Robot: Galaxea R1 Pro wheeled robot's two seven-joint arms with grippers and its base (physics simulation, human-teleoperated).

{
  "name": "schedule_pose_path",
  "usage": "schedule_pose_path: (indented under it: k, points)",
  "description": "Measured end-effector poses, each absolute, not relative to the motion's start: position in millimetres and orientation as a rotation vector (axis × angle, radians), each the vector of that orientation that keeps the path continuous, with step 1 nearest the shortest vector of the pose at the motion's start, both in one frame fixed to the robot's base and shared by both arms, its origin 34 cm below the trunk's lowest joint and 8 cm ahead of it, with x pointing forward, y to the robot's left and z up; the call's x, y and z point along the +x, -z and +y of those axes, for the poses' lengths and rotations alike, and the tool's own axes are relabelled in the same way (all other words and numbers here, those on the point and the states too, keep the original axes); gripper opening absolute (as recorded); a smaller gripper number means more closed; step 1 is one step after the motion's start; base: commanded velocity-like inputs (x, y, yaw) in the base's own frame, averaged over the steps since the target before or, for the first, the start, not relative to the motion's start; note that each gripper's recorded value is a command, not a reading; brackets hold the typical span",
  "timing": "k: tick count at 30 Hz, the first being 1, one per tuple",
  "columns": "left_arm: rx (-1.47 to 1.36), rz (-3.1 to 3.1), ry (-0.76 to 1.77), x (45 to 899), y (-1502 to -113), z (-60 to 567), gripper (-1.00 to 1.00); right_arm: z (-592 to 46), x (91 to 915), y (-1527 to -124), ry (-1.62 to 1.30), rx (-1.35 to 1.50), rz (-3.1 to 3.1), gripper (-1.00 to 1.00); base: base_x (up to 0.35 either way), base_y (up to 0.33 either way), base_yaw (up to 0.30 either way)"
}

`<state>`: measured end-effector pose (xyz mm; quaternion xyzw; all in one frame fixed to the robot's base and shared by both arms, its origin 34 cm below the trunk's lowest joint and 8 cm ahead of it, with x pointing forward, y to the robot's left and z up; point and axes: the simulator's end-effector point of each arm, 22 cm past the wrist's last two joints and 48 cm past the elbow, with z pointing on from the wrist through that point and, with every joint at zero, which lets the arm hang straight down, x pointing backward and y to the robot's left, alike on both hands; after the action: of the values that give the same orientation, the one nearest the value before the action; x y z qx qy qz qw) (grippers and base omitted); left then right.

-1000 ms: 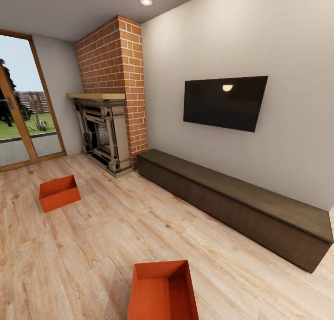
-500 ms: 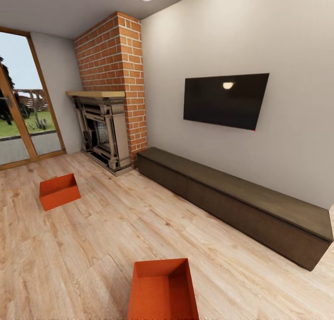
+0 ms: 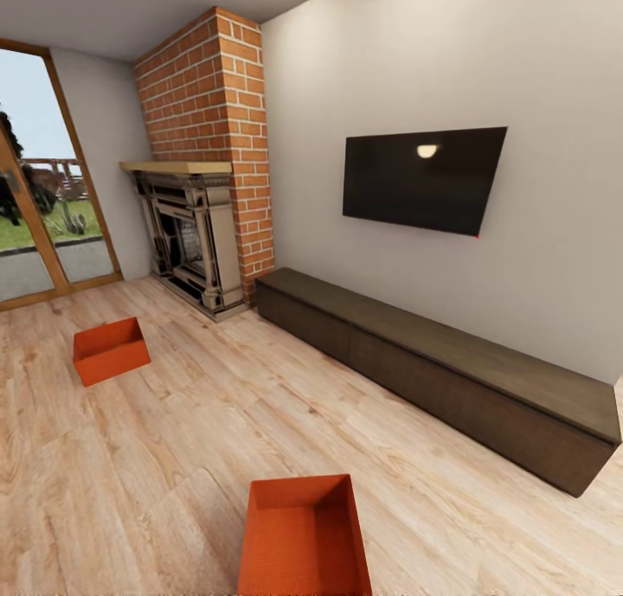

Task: Move the two storage containers from the living room to the garage. In the garage, place one container on the floor and stack the other container on top of it (either order is fine).

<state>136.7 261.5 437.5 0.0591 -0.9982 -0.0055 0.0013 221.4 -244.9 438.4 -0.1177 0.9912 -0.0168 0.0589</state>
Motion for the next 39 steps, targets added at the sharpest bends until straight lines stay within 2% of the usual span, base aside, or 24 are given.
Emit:
schedule_pose_path:
  k: [39]
  points:
    - [0.176,-3.071,0.024,112.6,-438.4,262.5,1.00,-243.8,196.9,-434.0,0.038,-0.366,3.065,1.00,0.000,0.000,0.000]
